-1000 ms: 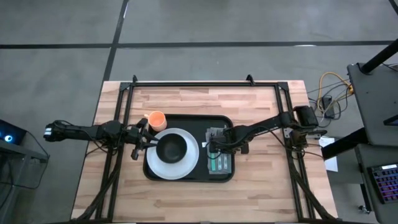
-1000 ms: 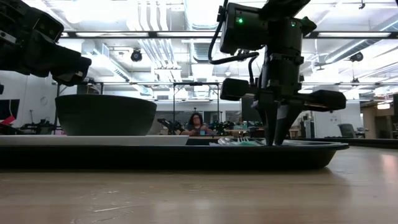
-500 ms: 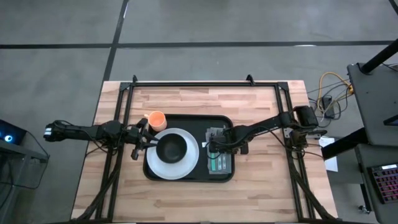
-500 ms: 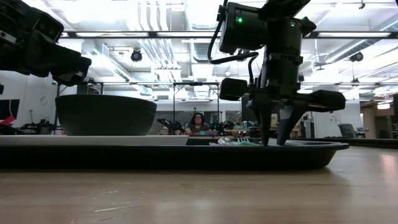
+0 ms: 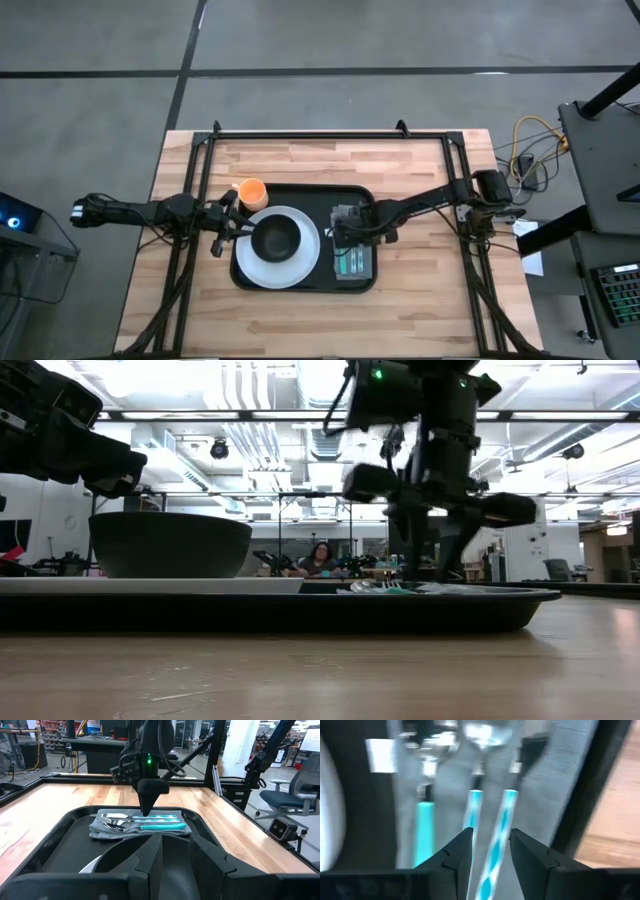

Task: Set up tray
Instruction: Return to Home Position

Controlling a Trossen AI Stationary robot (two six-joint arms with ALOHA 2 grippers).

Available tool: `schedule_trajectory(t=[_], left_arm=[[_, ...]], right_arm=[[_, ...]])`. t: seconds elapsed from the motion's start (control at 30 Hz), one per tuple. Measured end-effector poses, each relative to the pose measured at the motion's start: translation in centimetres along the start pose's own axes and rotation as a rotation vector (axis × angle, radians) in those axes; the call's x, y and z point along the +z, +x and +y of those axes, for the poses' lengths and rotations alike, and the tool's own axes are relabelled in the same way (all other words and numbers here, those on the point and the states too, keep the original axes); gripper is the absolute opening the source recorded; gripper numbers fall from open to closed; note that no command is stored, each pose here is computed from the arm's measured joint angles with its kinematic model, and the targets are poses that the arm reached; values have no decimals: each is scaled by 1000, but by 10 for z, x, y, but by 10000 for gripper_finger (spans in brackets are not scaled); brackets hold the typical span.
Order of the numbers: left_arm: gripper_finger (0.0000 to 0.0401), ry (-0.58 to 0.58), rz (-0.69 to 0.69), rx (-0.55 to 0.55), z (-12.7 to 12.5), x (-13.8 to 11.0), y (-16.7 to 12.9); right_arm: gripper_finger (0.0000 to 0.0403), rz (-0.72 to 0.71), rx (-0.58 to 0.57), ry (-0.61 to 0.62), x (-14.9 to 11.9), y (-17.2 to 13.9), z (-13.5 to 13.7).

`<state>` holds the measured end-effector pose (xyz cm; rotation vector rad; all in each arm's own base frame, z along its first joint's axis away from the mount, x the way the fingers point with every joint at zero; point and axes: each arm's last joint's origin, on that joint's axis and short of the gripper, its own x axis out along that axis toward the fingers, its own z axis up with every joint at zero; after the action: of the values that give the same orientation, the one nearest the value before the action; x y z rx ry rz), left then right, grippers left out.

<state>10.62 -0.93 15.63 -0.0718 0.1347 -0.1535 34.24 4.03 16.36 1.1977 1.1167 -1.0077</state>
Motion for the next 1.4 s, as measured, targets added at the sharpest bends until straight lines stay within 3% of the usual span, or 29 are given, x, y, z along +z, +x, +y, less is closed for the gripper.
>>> schedule_trajectory(t=[0.23, 0.37, 0.47, 0.67, 0.77, 0.87, 0.93, 1.17, 1.4], left_arm=[[80, 0, 0, 0, 0, 0, 0], [80, 0, 0, 0, 0, 0, 0], [80, 0, 0, 0, 0, 0, 0], [80, 0, 0, 0, 0, 0, 0], [80, 0, 0, 0, 0, 0, 0], [80, 0, 0, 0, 0, 0, 0], [80, 0, 0, 0, 0, 0, 0], [80, 0, 0, 0, 0, 0, 0], [80, -1, 8, 1, 0, -1, 0]], right_arm=[[112, -6, 91, -16, 0, -18, 19], [108, -114, 126, -119, 2, -27, 27], [105, -182, 134, -316, 3, -33, 33], [99, -599, 198, -748, -11, -36, 50], [96, -668, 364, -1003, -27, -33, 61], [92, -666, 626, -1154, -31, -32, 68], [89, -658, 728, -1193, -30, -28, 65], [81, -718, 753, -1194, -12, -18, 26], [78, -795, 930, -1250, 5, -19, -30]])
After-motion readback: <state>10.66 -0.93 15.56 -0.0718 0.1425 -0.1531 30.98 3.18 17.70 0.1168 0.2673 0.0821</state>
